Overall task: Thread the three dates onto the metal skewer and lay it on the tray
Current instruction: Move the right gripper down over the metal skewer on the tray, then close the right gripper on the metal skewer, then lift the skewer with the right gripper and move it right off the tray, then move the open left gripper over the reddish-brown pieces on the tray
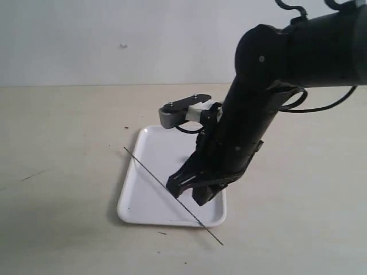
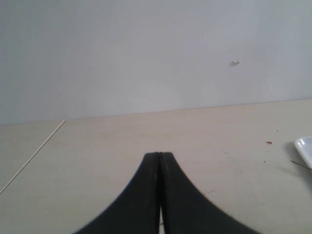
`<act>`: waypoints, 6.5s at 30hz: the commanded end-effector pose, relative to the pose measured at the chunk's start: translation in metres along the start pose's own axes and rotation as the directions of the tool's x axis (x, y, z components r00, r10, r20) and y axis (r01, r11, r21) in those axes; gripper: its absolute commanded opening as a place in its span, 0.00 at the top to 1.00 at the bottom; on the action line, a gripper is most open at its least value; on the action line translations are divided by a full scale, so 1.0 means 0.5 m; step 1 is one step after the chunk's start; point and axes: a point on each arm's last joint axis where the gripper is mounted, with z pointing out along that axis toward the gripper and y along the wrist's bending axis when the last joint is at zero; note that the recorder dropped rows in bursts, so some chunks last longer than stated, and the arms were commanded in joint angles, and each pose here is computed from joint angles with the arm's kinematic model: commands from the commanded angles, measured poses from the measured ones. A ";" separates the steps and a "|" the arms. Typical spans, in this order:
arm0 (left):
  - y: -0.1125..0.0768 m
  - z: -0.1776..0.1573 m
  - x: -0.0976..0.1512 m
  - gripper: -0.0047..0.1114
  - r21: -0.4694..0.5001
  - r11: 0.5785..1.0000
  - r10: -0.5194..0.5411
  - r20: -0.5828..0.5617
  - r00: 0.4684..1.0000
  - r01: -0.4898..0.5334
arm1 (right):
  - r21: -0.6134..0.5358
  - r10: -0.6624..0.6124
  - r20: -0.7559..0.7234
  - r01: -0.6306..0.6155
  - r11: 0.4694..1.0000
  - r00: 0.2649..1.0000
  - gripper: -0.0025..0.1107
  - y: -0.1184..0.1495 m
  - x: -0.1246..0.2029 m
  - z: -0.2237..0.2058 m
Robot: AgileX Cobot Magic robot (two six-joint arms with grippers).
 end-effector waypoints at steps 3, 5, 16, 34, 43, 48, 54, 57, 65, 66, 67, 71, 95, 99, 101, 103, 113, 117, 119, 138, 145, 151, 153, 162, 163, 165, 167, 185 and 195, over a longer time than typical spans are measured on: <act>0.000 -0.001 -0.002 0.96 0.001 1.000 0.006 0.015 1.000 -0.006 | -0.032 0.041 0.004 -0.041 0.999 0.999 0.77 0.003 -0.034 0.021; 0.000 -0.001 -0.002 0.96 0.001 1.000 0.006 0.015 1.000 -0.006 | -0.032 0.044 -0.003 -0.044 0.999 0.999 0.77 0.002 -0.035 0.028; 0.000 -0.001 -0.002 0.96 0.001 1.000 0.006 0.015 1.000 -0.006 | 0.115 -0.015 -0.098 0.027 0.993 0.995 0.61 -0.028 -0.036 0.105; 0.000 -0.001 -0.002 0.96 0.001 1.000 0.006 0.015 1.000 -0.006 | 0.140 -0.066 -0.032 0.070 0.988 0.997 0.56 -0.044 -0.056 0.159; 0.000 -0.001 -0.002 0.96 0.001 1.000 0.006 0.015 1.000 -0.006 | 0.148 -0.071 -0.026 0.074 0.986 0.997 0.56 -0.049 -0.058 0.173; 0.000 -0.001 -0.002 0.96 0.001 1.000 0.006 0.015 1.000 -0.006 | 0.165 -0.082 -0.047 0.089 0.982 0.996 0.56 -0.055 -0.055 0.185; 0.000 -0.001 -0.002 0.96 0.001 1.000 0.006 0.015 1.000 -0.006 | 0.165 -0.076 -0.050 0.083 0.983 0.996 0.56 -0.057 -0.055 0.190; 0.000 -0.001 -0.002 0.96 0.001 1.000 0.006 0.015 1.000 -0.006 | 0.165 -0.076 -0.050 0.083 0.983 0.996 0.56 -0.057 -0.055 0.190; 0.000 -0.001 -0.002 0.96 0.001 1.000 0.006 0.015 1.000 -0.006 | 0.164 -0.076 -0.054 0.083 0.983 0.996 0.64 -0.057 -0.054 0.190; 0.000 -0.001 -0.002 0.96 0.001 1.000 0.006 0.015 1.000 -0.006 | 0.164 -0.075 -0.056 0.083 0.983 0.996 0.65 -0.057 -0.054 0.190; 0.000 -0.001 -0.002 0.96 0.001 1.000 0.006 0.015 1.000 -0.006 | 0.164 -0.075 -0.056 0.083 0.983 0.996 0.67 -0.057 -0.054 0.190; 0.000 -0.001 -0.002 0.96 0.001 1.000 0.006 0.015 1.000 -0.006 | 0.164 -0.075 -0.056 0.083 0.983 0.996 0.73 -0.057 -0.054 0.190; 0.000 -0.001 -0.002 0.96 0.001 1.000 0.006 0.015 1.000 -0.006 | 0.111 0.073 0.278 -0.107 0.988 0.958 0.98 0.007 0.072 -0.071; 0.000 -0.001 -0.002 0.96 0.001 1.000 0.006 0.015 1.000 -0.006 | 0.071 0.152 0.352 -0.188 0.980 0.924 0.98 0.020 0.181 -0.133; 0.000 -0.001 -0.002 0.96 0.001 1.000 0.006 0.015 1.000 -0.006 | 0.065 0.173 0.381 -0.213 0.975 0.908 0.98 0.023 0.230 -0.156; 0.000 -0.001 -0.002 0.96 0.001 1.000 0.006 0.015 1.000 -0.006 | 0.076 0.188 0.398 -0.237 0.969 0.898 0.98 0.023 0.281 -0.177; 0.000 -0.001 -0.002 0.96 0.001 1.000 0.006 0.015 1.000 -0.006 | 0.053 0.169 0.498 -0.224 0.973 0.851 0.98 0.035 0.439 -0.238; 0.000 -0.001 -0.002 0.96 0.001 1.000 0.006 0.015 1.000 -0.006 | 0.036 0.150 0.566 -0.206 0.978 0.811 0.98 0.039 0.464 -0.258; 0.000 -0.001 -0.002 0.96 0.001 1.000 0.006 0.015 1.000 -0.006 | 0.043 0.127 0.581 -0.187 0.981 0.804 0.98 0.040 0.470 -0.263; 0.000 -0.001 -0.002 0.96 0.001 1.000 0.006 0.015 1.000 -0.006 | 0.077 0.124 0.461 -0.179 0.981 0.879 0.98 0.039 0.495 -0.251; 0.001 -0.001 -0.005 0.96 -0.011 0.991 0.136 0.028 0.990 -0.136 | 0.087 0.136 0.411 -0.187 0.979 0.901 0.98 0.038 0.505 -0.247; 0.006 -0.003 -0.025 0.96 0.068 0.738 -0.674 0.125 0.728 0.672 | 0.094 0.125 0.406 -0.177 0.980 0.905 0.98 0.038 0.506 -0.246; 0.010 -0.003 -0.028 0.96 0.103 0.540 -0.840 0.131 0.527 0.835 | 0.101 0.109 0.404 -0.163 0.982 0.908 0.98 0.038 0.506 -0.246; 0.029 -0.008 -0.042 0.96 0.140 0.463 -0.872 0.249 0.422 0.875 | 0.108 0.091 0.402 -0.146 0.983 0.911 0.98 0.038 0.506 -0.246; 0.030 -0.009 -0.043 0.96 0.145 0.445 -0.881 0.249 0.403 0.884 | 0.109 0.089 0.402 -0.144 0.984 0.911 0.98 0.038 0.506 -0.246; 0.029 -0.008 -0.042 0.96 0.155 0.404 -0.901 0.236 0.363 0.901 | 0.111 0.083 0.403 -0.139 0.984 0.912 0.98 0.038 0.505 -0.246; 0.029 -0.008 -0.042 0.96 0.166 0.361 -0.919 0.228 0.321 0.918 | 0.111 0.083 0.405 -0.139 0.984 0.911 0.98 0.038 0.505 -0.247; -0.015 0.130 -0.159 0.96 -0.077 0.650 -0.734 -0.322 0.598 0.756 | 0.113 0.064 0.416 -0.122 0.986 0.907 0.98 0.038 0.503 -0.248; -0.072 0.334 -0.273 0.96 0.175 0.767 -0.210 -0.841 0.499 0.617 | 0.113 0.062 0.421 -0.120 0.986 0.905 0.98 0.038 0.501 -0.248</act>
